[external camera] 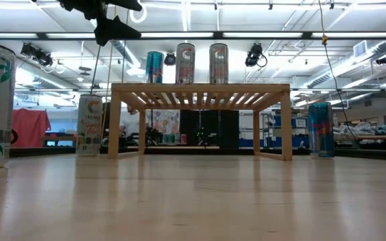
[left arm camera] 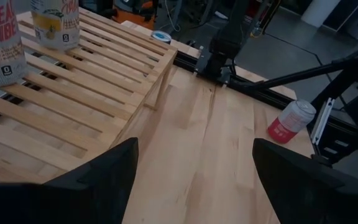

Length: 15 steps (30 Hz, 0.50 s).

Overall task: Place canned beverage on shelf
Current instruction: Put the right pink white soda can on the shelf

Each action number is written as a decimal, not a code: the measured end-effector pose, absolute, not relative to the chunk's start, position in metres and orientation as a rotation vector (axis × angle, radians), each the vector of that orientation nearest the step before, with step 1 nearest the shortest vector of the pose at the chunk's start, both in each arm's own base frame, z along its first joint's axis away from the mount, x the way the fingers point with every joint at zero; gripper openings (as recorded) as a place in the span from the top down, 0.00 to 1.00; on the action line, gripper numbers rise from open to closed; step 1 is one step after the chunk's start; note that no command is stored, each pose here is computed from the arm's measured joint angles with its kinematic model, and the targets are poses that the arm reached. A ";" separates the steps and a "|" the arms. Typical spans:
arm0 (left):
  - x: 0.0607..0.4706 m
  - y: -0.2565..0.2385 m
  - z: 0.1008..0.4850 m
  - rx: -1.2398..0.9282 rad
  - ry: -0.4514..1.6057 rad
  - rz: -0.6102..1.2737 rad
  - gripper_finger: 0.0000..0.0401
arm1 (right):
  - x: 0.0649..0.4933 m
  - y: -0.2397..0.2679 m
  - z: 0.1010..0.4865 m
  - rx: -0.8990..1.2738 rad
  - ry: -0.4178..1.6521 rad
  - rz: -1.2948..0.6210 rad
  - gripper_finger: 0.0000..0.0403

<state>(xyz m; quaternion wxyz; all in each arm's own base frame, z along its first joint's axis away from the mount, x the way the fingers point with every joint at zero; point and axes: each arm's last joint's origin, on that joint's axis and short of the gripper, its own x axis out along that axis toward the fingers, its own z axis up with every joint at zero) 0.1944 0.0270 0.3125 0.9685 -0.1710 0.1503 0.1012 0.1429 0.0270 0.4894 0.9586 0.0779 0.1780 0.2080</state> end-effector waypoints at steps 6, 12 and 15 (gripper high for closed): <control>0.194 0.027 0.312 -0.346 0.305 0.205 0.21 | 0.154 0.044 0.460 0.177 0.486 0.310 0.04; 0.194 0.027 0.312 -0.346 0.305 0.204 0.21 | 0.164 0.058 0.418 0.282 0.642 0.119 0.04; 0.194 0.027 0.312 -0.345 0.305 0.204 0.21 | 0.170 0.066 0.392 0.332 0.722 0.092 0.04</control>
